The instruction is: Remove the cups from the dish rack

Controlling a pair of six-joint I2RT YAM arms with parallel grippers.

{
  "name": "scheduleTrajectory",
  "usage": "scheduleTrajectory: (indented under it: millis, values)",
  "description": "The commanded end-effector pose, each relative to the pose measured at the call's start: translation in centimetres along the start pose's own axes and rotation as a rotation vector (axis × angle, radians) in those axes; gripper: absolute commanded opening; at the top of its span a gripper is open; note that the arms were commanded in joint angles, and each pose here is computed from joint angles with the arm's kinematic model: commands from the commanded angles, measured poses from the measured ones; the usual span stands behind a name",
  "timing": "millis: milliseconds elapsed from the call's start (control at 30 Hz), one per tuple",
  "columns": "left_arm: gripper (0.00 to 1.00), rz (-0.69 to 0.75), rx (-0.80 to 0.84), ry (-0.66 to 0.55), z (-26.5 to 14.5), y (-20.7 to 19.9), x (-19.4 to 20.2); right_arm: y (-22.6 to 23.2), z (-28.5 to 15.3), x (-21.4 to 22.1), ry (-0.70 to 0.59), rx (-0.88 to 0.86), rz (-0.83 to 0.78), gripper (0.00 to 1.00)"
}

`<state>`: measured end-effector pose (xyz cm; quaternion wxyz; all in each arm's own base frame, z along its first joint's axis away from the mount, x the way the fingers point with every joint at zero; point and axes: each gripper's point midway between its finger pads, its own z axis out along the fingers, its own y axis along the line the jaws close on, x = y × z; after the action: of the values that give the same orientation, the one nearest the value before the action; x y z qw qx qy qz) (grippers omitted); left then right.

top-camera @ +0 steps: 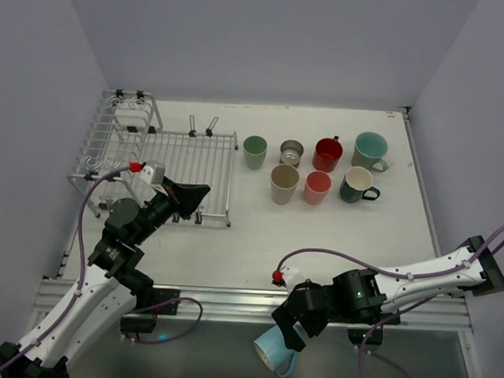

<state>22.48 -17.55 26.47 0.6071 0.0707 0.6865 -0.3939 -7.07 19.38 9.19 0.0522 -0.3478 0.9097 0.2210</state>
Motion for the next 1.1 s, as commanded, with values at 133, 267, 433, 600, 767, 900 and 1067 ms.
scheduleTrajectory:
  millis: [133, 267, 433, 600, 767, 900, 1067]
  values:
    - [0.21, 0.017, 0.214, 0.194, -2.4, -4.5, 2.0, 1.8, -0.5, -0.4, -0.027, -0.096, -0.047, 0.99]
    - [0.28, -0.004, 0.23, 0.268, -3.8, -4.6, 3.9, 3.5, -0.1, 0.6, 0.034, -0.184, -0.149, 0.99]
    - [0.37, -0.056, 0.306, 0.382, -5.4, -5.6, 6.3, 4.7, 2.3, 2.0, 0.145, -0.215, -0.246, 0.99]
    - [0.43, -0.075, 0.272, 0.444, -6.6, -5.1, 7.7, 2.3, 4.2, 2.0, 0.156, -0.077, -0.229, 0.99]
    - [0.48, -0.175, 0.261, 0.538, -7.9, -4.5, 10.9, 1.4, 5.7, -0.6, 0.047, 0.05, -0.149, 0.99]
    - [0.54, -0.207, 0.279, 0.526, -8.5, -4.9, 11.2, 0.1, 6.6, -3.5, -0.088, 0.156, -0.097, 0.99]
    - [0.56, -0.233, 0.261, 0.557, -8.5, -4.6, 11.9, -2.4, 6.5, -8.1, -0.263, 0.236, 0.012, 0.94]
